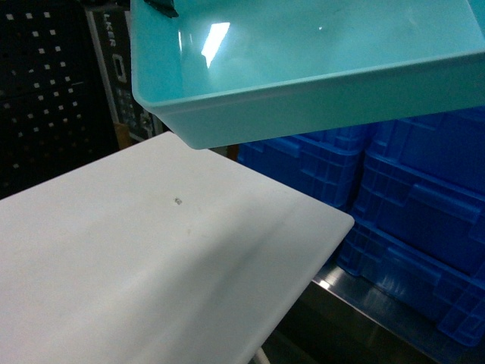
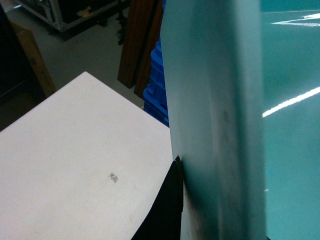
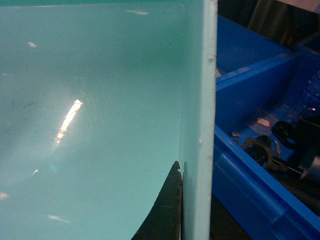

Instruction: Stack blue boxes stably on right

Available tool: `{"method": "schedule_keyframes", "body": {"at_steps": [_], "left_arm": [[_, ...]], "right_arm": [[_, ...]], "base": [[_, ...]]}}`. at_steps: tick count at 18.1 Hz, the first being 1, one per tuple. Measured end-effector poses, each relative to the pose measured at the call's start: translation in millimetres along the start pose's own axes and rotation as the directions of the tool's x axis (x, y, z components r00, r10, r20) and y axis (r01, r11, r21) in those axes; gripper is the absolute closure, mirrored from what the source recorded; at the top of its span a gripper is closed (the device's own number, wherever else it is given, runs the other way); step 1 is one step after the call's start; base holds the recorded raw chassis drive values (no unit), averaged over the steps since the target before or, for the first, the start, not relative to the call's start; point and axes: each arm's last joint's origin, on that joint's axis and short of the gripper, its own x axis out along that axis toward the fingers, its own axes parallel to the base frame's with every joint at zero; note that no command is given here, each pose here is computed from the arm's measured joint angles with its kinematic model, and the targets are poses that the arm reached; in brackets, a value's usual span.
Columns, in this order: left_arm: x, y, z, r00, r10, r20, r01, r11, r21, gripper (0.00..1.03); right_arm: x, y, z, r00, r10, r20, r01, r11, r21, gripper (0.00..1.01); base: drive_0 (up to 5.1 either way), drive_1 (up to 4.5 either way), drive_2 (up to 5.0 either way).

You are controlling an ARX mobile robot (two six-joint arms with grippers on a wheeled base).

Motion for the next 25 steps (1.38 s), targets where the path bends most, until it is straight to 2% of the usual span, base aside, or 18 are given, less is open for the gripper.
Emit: {"method": "schedule_keyframes", "body": {"at_steps": [25], "left_arm": [[-0.3,0.5,-0.2,1.000,0.003,0.000,-0.003,1.0000,0.000,0.97]], "right_arm": [[0.0,0.4,-0.1,1.000,0.000,-0.001,0.000,1.0000,0.000,0.99]], "base": [[-1.5,-1.51,-1.5]]}}
